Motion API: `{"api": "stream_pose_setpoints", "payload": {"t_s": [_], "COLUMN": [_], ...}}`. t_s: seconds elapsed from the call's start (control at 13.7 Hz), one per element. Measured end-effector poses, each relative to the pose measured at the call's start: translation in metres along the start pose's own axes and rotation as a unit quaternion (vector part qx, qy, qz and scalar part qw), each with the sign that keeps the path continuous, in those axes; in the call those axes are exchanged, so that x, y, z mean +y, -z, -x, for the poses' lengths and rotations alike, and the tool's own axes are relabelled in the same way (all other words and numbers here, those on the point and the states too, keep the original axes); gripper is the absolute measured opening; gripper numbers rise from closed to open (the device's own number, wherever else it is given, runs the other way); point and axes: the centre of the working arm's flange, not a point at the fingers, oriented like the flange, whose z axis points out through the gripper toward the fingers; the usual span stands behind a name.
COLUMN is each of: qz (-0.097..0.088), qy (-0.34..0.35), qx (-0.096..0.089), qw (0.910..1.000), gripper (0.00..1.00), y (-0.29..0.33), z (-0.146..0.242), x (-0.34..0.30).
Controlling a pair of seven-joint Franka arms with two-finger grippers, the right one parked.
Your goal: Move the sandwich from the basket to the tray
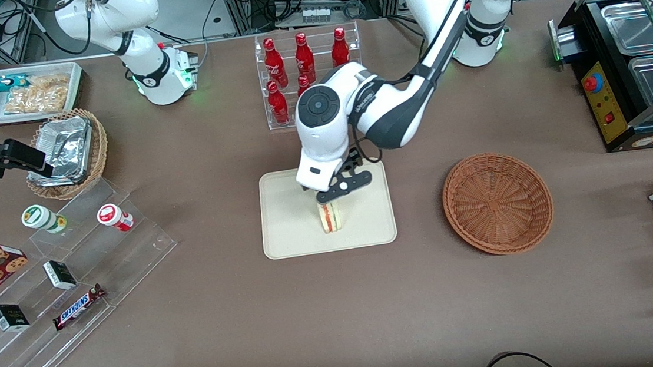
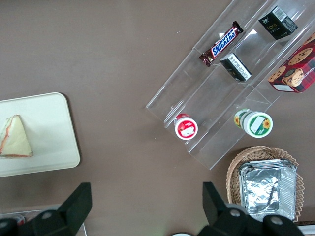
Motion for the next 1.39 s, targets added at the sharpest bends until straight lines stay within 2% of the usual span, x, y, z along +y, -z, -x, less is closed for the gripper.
{"api": "stream_pose_setpoints", "payload": {"t_s": [0.07, 0.15, 0.44, 0.95, 1.09, 1.39], "qz": [-0.016, -0.024, -0.038, -0.045, -0.043, -0.040], "qy": [-0.001, 0.001, -0.006, -0.051, -0.064, -0.106], "qx": [-0.002, -0.001, -0.006, -0.029, -0.035, -0.061], "qw": [0.9999, 0.9997, 0.9993, 0.9972, 0.9964, 0.9917], "gripper": [1.00, 1.00, 1.00, 1.00, 1.00, 1.00], "y": [0.003, 0.005, 0.009, 0.031, 0.048, 0.090], "z": [-0.010, -0.021, -0.070, -0.126, -0.141, -0.155], "x": [-0.011, -0.020, -0.064, -0.161, -0.199, -0.269]}}
